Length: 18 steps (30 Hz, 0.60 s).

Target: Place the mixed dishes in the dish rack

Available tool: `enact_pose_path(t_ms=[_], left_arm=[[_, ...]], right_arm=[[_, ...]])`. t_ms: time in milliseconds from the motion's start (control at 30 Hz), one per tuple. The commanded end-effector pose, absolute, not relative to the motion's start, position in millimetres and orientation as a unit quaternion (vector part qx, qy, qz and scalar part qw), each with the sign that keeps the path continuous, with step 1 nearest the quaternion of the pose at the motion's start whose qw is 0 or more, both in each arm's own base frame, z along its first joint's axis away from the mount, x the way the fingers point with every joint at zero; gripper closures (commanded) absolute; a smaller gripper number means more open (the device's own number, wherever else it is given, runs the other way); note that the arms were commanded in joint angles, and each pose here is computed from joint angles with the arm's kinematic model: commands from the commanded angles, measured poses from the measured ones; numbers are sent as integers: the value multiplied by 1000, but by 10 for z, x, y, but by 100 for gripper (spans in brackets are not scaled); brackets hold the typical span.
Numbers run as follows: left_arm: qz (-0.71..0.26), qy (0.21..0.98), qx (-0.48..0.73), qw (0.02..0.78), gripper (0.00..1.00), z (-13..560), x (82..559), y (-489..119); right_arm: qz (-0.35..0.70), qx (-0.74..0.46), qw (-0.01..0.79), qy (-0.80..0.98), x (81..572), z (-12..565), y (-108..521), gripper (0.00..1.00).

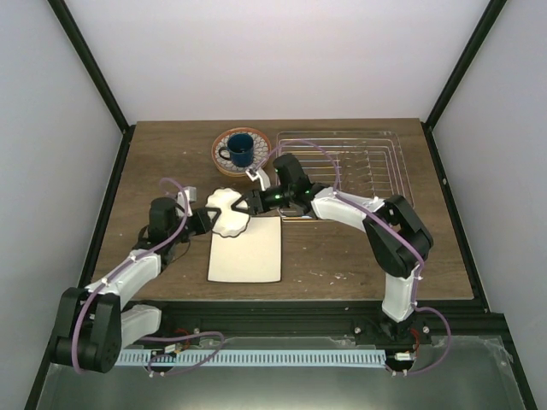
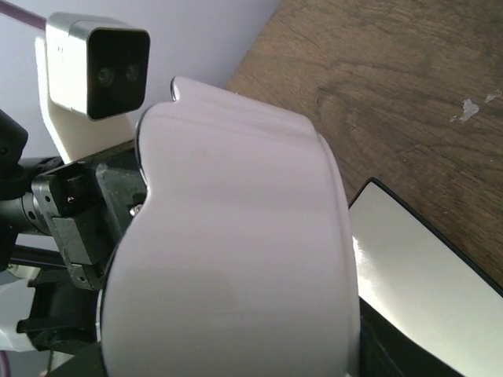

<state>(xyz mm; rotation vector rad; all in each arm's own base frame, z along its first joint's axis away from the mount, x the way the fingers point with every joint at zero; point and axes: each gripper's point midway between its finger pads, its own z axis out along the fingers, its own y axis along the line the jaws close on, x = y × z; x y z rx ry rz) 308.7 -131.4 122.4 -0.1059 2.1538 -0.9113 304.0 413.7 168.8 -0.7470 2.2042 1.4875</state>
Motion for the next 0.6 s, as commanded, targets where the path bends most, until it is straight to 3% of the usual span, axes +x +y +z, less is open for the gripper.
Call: enact_pose_path(t_ms=[0,67,367,433,533,567], left_arm=[[-394,828,-14,397,63,1380,3110,-1471],[-391,831,-15,394,56,1339,3109,-1466],[-360,847,-19,390,39,1234,3088,-1384],[-344,852,-20,393,29,1239,3075,-1336],[-329,856,-19,399,2,1293,3043,-1288],[-327,855,-19,402,0,1323,3033,-1277]], right_arm=[[560,-323,218,731,2858,2084,4280,66],[557,-323,222,732,2868,2086,4281,66],[532,-312,241,750,2989,2049,4223,67],[526,-307,246,754,3037,2043,4178,67],[517,-295,251,763,3118,2018,4085,67],[514,-292,254,766,3144,2014,4058,67]])
